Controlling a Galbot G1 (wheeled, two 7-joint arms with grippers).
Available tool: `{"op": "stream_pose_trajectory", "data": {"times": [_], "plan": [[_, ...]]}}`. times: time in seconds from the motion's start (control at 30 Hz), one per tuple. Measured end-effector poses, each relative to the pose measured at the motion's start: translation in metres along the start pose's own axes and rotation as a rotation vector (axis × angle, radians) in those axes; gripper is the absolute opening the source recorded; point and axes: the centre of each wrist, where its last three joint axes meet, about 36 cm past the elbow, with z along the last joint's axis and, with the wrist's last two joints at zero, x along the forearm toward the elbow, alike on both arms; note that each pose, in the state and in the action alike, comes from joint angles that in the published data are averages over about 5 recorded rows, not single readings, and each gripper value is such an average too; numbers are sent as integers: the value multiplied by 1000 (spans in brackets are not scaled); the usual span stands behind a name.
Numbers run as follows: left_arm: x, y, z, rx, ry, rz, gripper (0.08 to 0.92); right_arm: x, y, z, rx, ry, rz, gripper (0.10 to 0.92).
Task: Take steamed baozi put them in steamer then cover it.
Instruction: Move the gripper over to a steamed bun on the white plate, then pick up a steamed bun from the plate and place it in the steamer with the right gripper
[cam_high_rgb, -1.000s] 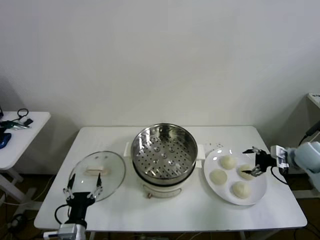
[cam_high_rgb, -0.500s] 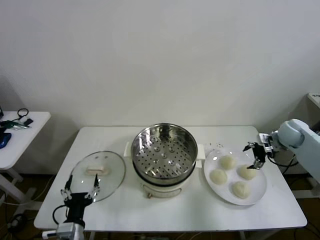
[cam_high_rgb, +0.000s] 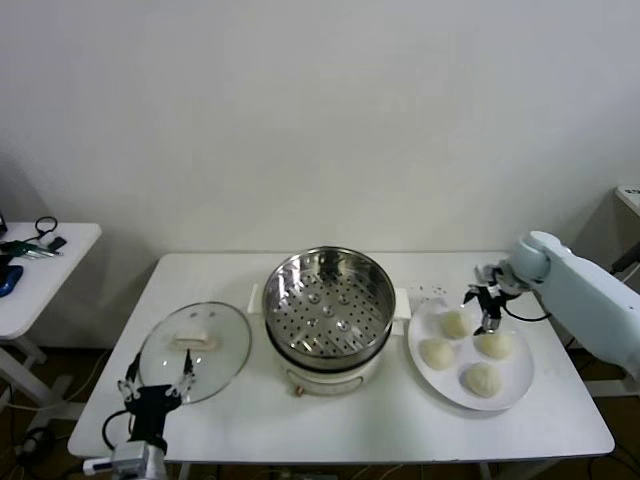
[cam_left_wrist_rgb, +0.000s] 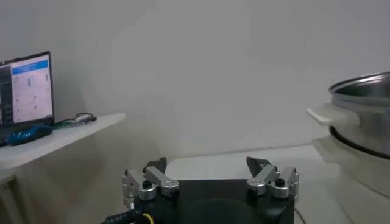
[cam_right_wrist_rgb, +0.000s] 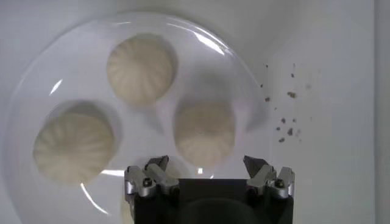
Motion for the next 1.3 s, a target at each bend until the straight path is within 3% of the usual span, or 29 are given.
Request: {"op": "stream_pose_trajectory", "data": {"times": [0.47, 0.7, 1.07, 1.3], "plan": [[-4, -2, 0, 4, 6, -10, 823, -19, -11, -12, 18, 26, -40, 817], [-4, -2, 0, 3, 7, -14, 823, -17, -14, -13, 24, 23, -45, 755], [-2, -2, -1, 3, 8, -20, 823, 0, -21, -12, 50, 16, -30, 730], [0, 0, -1, 0, 8, -23, 823, 36, -32, -24, 132, -6, -6, 733]]}}
